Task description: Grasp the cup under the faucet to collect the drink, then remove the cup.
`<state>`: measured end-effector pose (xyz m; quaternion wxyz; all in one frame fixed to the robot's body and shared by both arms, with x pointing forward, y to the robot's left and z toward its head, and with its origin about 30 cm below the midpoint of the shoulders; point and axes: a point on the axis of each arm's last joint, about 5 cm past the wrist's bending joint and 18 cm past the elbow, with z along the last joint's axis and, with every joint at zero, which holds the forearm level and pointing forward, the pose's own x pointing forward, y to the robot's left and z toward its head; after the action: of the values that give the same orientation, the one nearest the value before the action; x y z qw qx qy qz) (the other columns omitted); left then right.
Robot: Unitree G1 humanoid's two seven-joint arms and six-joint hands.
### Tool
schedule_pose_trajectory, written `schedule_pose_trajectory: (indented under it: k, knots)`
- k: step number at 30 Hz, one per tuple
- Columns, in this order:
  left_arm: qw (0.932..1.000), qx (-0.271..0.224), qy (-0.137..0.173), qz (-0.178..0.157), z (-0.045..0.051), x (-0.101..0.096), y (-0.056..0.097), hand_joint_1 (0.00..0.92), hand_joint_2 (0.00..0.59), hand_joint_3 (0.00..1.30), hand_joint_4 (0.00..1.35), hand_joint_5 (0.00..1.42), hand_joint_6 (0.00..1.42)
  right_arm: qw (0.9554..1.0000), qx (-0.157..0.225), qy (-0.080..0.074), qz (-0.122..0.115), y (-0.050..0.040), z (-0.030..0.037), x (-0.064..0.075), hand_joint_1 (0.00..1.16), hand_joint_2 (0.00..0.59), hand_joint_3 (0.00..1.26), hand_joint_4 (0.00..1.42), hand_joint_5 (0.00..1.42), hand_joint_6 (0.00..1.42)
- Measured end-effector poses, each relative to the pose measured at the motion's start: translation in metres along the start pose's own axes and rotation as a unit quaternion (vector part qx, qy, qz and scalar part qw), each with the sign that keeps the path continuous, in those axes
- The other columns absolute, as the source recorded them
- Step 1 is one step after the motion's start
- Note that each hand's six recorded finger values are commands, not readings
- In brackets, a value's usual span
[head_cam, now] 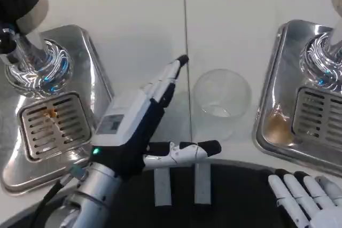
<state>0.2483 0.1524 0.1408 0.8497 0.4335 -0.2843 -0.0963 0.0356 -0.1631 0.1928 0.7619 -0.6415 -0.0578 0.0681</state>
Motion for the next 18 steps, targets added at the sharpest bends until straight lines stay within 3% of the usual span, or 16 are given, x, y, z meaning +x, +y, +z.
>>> schedule_pose_trajectory:
  k: [9,18]
  knots:
    - [0.9994,0.006,-0.015,-0.031,0.0043,0.018,-0.012,0.259,0.046,0.00,0.00,0.12,0.23,0.9999,-0.004,-0.011,0.002,0.0001,0.0011,-0.001,0.33,0.367,0.00,0.00,0.00,0.07]
    - [0.9998,-0.013,-0.006,-0.017,0.0047,0.027,-0.020,0.259,0.046,0.00,0.00,0.15,0.26,0.9999,-0.006,-0.009,0.013,0.0002,0.0002,-0.006,0.33,0.367,0.00,0.00,0.00,0.07]
